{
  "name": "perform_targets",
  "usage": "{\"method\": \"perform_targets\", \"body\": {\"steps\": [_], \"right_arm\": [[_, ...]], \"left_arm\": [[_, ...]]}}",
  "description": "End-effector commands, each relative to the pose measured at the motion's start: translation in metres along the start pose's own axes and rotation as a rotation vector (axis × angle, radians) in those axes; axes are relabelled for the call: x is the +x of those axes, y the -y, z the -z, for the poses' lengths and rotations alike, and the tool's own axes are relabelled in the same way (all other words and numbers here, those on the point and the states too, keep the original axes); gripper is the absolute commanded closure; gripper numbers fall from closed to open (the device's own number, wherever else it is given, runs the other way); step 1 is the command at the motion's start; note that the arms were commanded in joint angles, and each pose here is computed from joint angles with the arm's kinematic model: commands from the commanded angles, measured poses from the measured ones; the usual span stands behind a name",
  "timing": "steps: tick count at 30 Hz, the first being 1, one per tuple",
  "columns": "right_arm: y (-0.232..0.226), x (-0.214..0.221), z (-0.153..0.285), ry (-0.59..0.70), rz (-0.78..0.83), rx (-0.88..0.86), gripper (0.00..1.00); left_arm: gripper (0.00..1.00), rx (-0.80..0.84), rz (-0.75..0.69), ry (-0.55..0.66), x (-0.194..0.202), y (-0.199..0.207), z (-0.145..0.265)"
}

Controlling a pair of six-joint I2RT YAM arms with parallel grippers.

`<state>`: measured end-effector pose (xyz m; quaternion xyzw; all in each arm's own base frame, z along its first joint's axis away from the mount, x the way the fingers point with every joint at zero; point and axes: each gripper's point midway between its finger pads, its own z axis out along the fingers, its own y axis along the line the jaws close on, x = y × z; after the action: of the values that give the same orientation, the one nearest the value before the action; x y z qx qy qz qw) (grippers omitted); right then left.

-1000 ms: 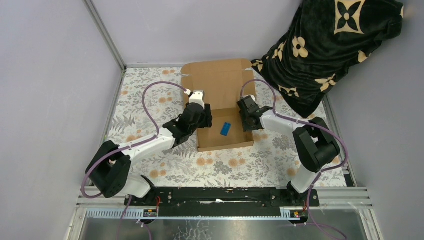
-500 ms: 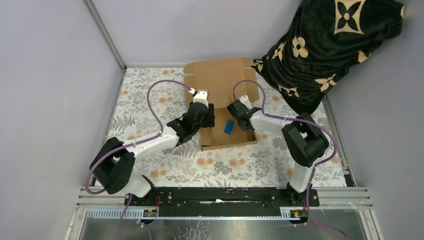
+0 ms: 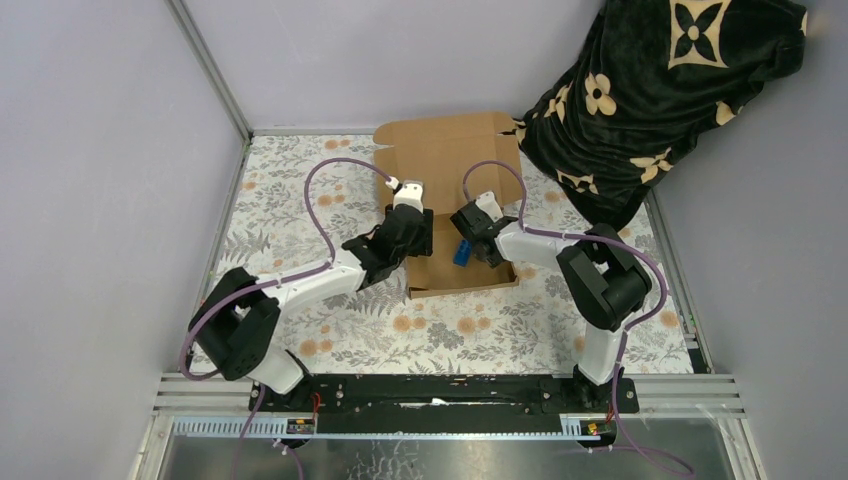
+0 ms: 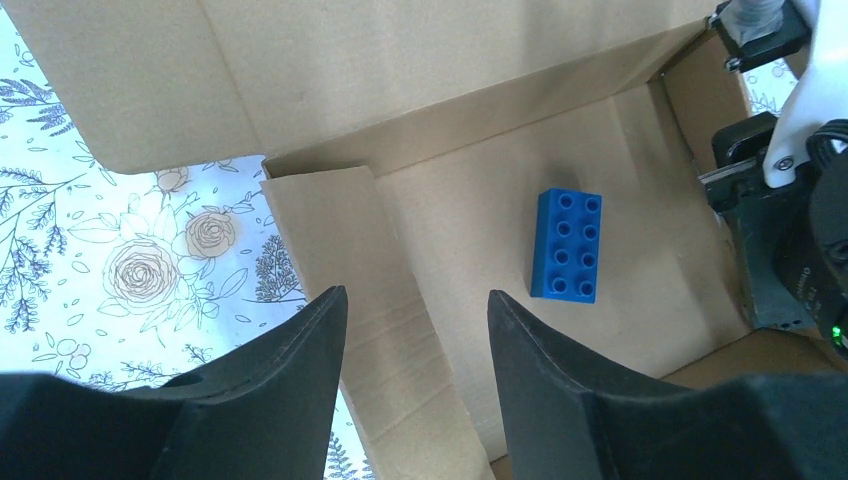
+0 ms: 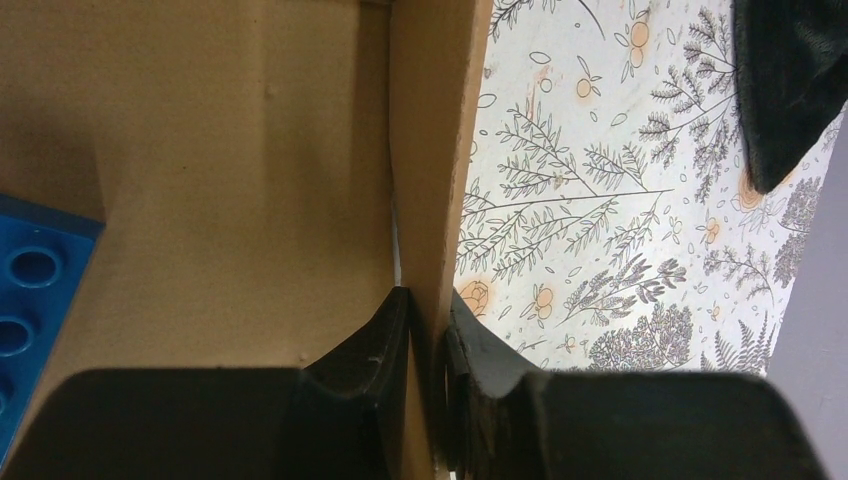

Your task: Fold the paper box

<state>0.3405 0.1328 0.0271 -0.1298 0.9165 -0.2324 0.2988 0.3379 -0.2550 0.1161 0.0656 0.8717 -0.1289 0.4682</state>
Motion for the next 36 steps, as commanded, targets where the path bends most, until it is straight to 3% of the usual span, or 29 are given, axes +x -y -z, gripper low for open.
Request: {"method": "perform_targets", "body": {"steps": [1,13,22,36], "right_arm": [[0.015,0.011,-0.009,-0.019,0.072,0.116,0.89],[0.020,0.010,-0.011,0.044,0.005,0.146,0.99],[0.009,-0.002,-0.011,0.052,-0.015,0.093,0.88],[-0.022,-0.011,-0.011,0.033,-0.015,0.016,1.00]], "left_arm": [[0.40,-0.020,-0.020,0.005,-0.003,0.002,-0.003],[0.40,-0.017,-0.027,-0.016,0.005,0.006,-0.008],[0.40,-0.017,-0.027,-0.019,0.009,0.007,-0.006],[0.40,-0.027,-0.029,-0.016,0.010,0.003,-0.001]]}}
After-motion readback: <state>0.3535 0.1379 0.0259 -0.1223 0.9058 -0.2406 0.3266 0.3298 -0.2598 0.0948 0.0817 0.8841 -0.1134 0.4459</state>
